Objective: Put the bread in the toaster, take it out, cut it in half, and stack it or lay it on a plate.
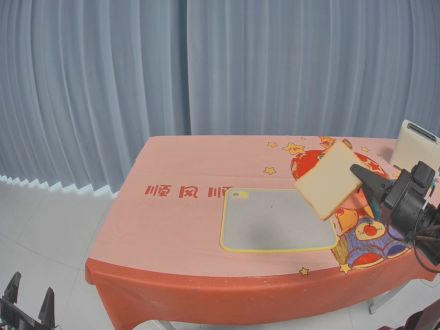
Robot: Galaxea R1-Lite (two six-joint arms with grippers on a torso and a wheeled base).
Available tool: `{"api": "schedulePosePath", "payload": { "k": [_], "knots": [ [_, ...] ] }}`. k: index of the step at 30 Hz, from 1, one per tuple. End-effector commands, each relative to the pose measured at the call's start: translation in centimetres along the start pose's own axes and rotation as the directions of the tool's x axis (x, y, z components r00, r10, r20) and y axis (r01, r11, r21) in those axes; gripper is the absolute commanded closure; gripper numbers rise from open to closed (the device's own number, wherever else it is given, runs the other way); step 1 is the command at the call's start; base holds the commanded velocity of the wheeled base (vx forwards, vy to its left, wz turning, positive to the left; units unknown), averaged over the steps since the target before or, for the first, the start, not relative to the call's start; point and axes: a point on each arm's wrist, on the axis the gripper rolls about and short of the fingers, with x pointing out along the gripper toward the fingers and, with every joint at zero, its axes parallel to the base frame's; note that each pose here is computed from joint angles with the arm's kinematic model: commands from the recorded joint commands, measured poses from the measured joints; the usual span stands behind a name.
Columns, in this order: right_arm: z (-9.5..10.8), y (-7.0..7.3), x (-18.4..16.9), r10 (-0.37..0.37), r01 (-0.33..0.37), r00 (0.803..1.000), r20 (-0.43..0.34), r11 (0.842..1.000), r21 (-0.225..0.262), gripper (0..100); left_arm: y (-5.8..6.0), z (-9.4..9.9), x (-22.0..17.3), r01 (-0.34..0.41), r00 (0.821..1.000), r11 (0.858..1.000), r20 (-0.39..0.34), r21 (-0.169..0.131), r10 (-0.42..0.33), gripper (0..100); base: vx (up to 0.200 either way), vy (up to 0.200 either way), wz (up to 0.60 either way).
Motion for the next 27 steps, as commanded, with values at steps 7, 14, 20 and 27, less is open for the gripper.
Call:
{"api": "schedulePosePath", "payload": {
  "k": [7,14,20,27],
  "knots": [
    [-3.3,-1.7,2.9,0.040,-0.043,0.999,0.036,0.995,0.089,100,0.0,-0.5,0.1,-0.003,1.000,1.000,-0.012,0.000,0.003,0,0.000,0.000,0.00],
    [-2.9,-0.4,6.1,0.133,-0.143,0.981,0.138,0.988,0.060,100,0.0,-0.5,0.1,-0.001,1.000,1.000,-0.012,0.000,0.001,0,0.000,0.000,0.00],
    [-3.9,-1.2,7.0,0.102,-0.111,0.987,0.128,0.992,0.063,100,0.0,-0.5,0.1,-0.003,1.000,1.000,-0.012,0.000,0.003,0,0.000,0.000,0.00],
    [-3.5,-1.3,7.2,0.108,-0.119,0.982,0.152,0.991,0.066,100,0.0,-0.5,0.1,-0.001,1.000,1.000,-0.012,0.000,0.001,0,0.000,0.000,0.00]
  ]
}}
